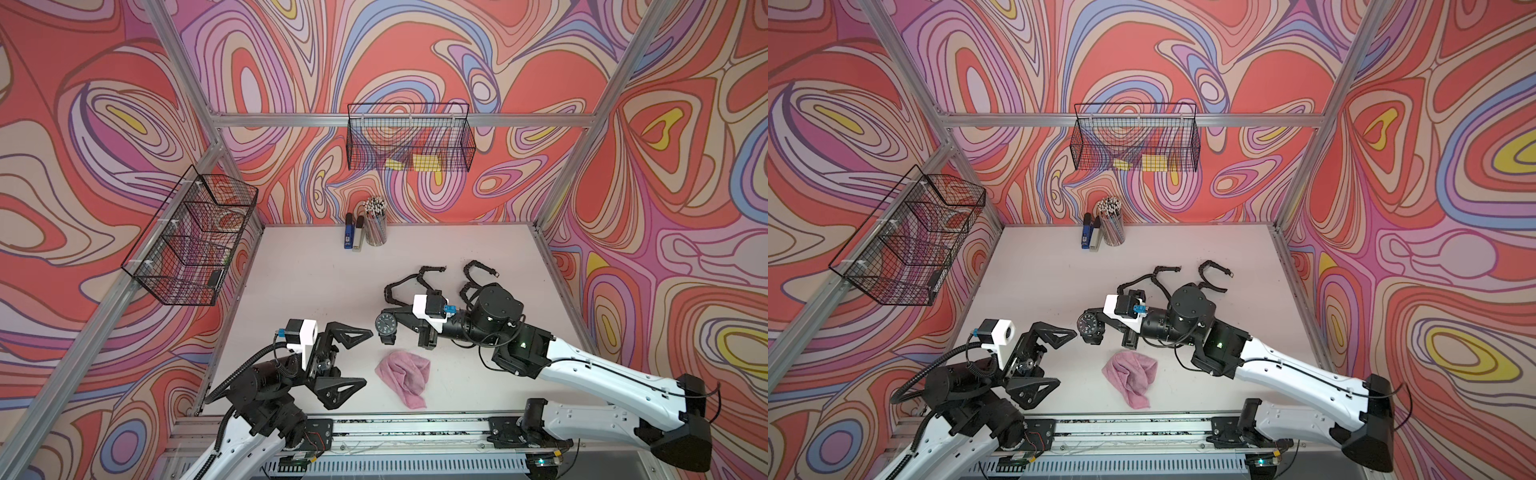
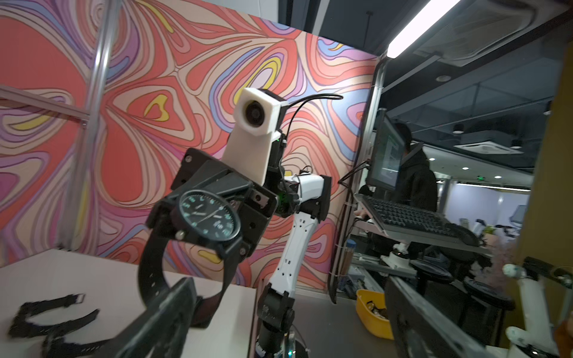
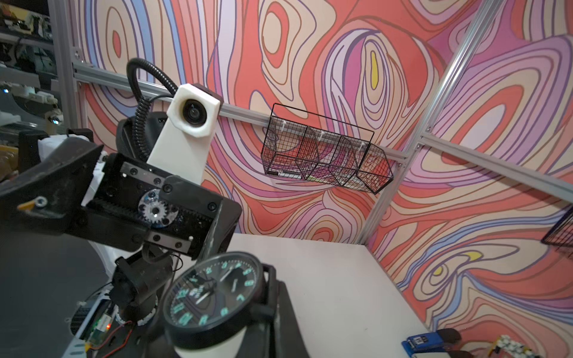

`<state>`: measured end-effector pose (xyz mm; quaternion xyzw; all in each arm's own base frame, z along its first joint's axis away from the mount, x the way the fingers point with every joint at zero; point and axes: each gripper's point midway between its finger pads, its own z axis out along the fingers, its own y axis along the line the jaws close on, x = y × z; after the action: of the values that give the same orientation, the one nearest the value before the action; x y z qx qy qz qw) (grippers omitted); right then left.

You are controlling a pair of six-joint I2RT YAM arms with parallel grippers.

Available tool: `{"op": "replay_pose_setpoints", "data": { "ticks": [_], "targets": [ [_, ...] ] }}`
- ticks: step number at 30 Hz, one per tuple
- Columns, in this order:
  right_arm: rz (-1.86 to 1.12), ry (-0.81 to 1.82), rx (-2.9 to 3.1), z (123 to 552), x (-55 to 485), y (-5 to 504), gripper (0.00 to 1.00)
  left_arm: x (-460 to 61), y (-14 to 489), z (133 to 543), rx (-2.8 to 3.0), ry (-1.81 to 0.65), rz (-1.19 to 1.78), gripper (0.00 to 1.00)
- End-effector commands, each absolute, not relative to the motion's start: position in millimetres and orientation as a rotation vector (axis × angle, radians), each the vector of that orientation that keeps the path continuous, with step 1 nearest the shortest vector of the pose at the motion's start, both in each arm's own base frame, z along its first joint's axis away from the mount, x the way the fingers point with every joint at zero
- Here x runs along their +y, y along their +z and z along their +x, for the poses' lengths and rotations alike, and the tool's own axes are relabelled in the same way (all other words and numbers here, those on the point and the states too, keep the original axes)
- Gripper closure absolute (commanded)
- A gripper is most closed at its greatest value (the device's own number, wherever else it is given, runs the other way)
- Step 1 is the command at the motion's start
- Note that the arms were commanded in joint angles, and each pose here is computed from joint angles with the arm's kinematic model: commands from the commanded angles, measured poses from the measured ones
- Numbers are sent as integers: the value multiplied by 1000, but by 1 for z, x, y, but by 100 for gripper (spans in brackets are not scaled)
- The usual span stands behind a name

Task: Wipe the watch dial
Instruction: Place the watch at the center of the board.

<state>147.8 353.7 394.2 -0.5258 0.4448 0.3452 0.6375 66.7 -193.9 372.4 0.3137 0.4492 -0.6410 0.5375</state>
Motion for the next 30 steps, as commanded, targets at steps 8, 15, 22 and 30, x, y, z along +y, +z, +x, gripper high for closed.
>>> {"op": "replay_pose_setpoints", "data": {
  "ticks": [8,15,22,30],
  "targets": [
    [-1354,587,926,151,340,341,100,-155,312,124,1538,-1122,375,1],
    [-1323,528,1296,190,324,292,100,-136,306,139,1688,-926,310,1],
    [-1231,444,1680,241,285,240,100,-140,305,151,1688,-904,299,1],
    [-1130,497,2042,292,260,185,100,-141,305,154,1695,-887,309,1]
  ]
}}
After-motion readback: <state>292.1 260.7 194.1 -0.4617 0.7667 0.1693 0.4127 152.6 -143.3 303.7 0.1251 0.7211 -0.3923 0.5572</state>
